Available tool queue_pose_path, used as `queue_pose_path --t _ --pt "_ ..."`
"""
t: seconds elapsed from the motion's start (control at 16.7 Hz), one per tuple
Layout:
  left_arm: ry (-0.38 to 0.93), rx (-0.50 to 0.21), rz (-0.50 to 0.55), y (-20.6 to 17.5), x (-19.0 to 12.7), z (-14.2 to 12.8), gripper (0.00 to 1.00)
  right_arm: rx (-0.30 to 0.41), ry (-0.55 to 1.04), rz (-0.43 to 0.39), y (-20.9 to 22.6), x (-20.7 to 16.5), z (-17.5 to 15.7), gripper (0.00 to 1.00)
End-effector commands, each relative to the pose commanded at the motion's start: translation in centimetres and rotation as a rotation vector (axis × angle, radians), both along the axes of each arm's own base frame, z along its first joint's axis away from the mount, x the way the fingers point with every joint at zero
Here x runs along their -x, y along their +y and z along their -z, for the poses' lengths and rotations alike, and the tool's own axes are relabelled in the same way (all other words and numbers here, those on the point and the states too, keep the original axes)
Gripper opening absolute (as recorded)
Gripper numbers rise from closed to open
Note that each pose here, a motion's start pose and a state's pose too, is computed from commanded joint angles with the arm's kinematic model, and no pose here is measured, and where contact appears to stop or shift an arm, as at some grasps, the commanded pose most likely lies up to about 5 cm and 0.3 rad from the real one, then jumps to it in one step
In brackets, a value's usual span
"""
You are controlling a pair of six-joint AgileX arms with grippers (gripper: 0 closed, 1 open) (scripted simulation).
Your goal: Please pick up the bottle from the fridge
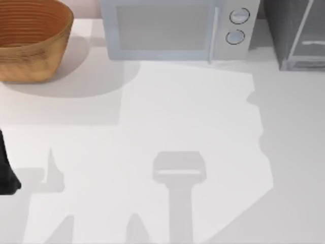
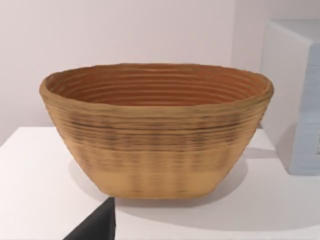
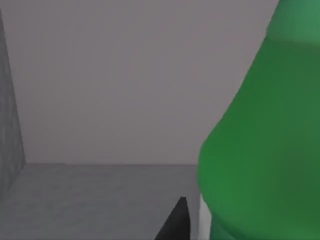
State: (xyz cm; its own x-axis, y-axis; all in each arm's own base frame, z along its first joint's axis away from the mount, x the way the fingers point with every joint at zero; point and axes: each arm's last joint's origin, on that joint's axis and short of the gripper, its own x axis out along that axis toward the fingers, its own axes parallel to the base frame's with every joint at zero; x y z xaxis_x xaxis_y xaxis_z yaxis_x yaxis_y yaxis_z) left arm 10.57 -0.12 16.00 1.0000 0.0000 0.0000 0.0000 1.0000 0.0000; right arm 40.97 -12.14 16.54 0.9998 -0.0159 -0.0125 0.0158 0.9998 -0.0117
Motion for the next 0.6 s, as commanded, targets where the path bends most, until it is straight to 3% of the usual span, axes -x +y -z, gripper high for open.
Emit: queue_pose_path --t 0.3,0.6 --pt "0.000 0.000 0.000 0.0 0.0 0.0 1.00 -0.008 0.004 -0.003 0.3 5.3 0.2 0.00" --pt "0.000 0.000 0.000 0.0 0.0 0.0 1.00 -0.004 -0.009 -0.004 0.3 6.4 0.0 0.00"
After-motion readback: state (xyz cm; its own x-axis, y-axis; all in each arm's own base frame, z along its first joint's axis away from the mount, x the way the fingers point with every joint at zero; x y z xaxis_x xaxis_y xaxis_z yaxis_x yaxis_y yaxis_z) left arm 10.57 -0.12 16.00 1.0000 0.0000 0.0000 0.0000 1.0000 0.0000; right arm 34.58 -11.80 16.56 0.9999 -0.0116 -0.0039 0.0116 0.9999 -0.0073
